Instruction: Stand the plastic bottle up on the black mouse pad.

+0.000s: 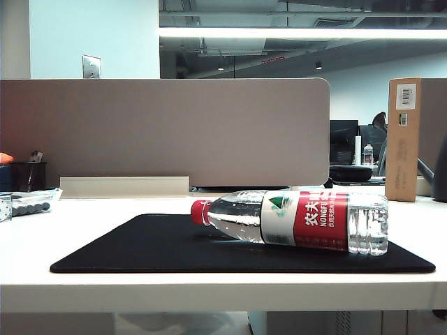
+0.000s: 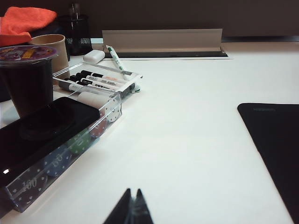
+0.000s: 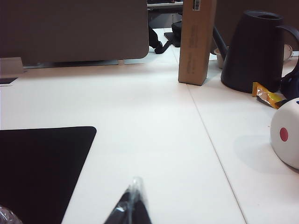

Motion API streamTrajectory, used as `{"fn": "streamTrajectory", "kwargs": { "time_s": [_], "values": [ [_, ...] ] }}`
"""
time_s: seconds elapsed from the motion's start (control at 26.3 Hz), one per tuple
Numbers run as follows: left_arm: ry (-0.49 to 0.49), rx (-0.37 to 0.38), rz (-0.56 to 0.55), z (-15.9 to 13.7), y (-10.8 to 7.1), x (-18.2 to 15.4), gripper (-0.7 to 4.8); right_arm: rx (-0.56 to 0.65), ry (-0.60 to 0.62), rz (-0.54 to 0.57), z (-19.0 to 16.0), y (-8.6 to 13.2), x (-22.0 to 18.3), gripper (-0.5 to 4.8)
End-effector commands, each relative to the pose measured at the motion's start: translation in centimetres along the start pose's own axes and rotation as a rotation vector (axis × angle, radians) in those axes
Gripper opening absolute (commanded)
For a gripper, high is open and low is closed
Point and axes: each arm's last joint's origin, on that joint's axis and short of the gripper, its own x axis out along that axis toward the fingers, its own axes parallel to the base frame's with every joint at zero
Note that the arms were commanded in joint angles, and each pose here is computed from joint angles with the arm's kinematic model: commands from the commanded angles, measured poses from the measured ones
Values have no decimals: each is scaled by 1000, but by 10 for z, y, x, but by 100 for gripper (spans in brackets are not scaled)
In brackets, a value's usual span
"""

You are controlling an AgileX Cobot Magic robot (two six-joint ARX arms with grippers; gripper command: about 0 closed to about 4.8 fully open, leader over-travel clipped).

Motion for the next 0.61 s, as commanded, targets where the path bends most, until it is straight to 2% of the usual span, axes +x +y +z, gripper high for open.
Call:
{"fn": "streamTrajectory", "kwargs": {
  "time_s": [0.04, 0.19, 0.3, 0.42, 0.61],
  "values": [
    [-10, -4, -1, 2, 0, 0, -4, 1, -11, 2, 0, 0, 0, -5],
    [-10, -3, -6, 2, 0, 0, -4, 1, -11, 2, 0, 0, 0, -5],
    [-12, 2, -59, 2, -5, -1, -4, 1, -11, 3, 0, 0, 0, -5],
    [26, 24, -228, 0, -22, 0, -4, 21, -13, 4, 0, 0, 0, -5],
    [85, 69, -463, -6, -46, -5, -4, 186, -12, 17, 0, 0, 0, -5]
  ]
}}
